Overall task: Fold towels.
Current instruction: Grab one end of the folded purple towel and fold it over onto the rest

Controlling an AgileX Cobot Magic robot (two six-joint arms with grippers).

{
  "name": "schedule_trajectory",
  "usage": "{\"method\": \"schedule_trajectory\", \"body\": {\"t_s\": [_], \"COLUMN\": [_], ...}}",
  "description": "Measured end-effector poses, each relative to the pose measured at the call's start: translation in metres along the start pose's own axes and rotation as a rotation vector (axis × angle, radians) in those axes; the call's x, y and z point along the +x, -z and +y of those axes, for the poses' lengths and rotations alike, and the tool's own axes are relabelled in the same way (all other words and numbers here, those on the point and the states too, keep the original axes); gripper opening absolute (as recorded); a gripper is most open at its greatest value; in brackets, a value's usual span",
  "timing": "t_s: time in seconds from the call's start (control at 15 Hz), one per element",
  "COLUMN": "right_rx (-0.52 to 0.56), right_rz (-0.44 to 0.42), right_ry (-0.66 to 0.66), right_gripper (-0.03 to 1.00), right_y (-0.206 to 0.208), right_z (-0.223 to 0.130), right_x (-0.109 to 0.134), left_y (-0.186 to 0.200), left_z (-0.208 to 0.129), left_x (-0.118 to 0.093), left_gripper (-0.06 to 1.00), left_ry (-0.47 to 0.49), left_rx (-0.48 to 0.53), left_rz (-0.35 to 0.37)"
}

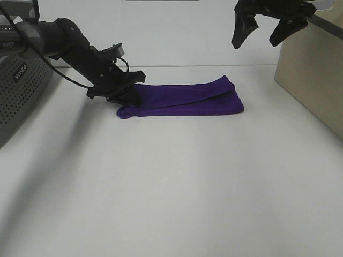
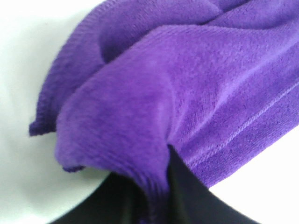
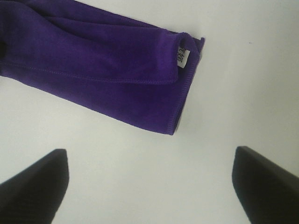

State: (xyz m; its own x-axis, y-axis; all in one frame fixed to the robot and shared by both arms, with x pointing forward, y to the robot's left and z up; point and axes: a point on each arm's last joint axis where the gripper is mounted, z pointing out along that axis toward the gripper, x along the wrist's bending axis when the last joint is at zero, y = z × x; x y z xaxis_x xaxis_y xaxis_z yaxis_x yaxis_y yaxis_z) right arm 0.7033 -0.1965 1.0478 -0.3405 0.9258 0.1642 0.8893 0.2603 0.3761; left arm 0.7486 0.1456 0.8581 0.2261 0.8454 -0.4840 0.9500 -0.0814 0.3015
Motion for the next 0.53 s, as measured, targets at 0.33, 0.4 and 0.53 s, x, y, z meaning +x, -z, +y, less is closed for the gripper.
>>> {"method": "schedule_trajectory", "body": {"t_s": [0.33,0.4,0.53], "right_rx": [-0.017,-0.032,-0.069], "right_rz": [-0.002,-0.003,0.017], "right_ry": [0.002,-0.005,-0.028], "right_gripper": [0.92,0.92,0.92], "right_y": [0.009,0.016,0.033], "right_z": [0.001,0.001,0.002], "right_x": [0.002,0.003,0.009], "left_y": [0.022,0.041,0.098], "left_z": [-0.001,0.004,0.02], "left_x": [0.007,0.015,0.016], "left_gripper": [0.05,0.05,0.05], "left_ry": [-0.092,-0.097,-0.109], "left_rx": [0.082,0.085,0.048], "left_rz": [0.082,0.108,0.117]}}
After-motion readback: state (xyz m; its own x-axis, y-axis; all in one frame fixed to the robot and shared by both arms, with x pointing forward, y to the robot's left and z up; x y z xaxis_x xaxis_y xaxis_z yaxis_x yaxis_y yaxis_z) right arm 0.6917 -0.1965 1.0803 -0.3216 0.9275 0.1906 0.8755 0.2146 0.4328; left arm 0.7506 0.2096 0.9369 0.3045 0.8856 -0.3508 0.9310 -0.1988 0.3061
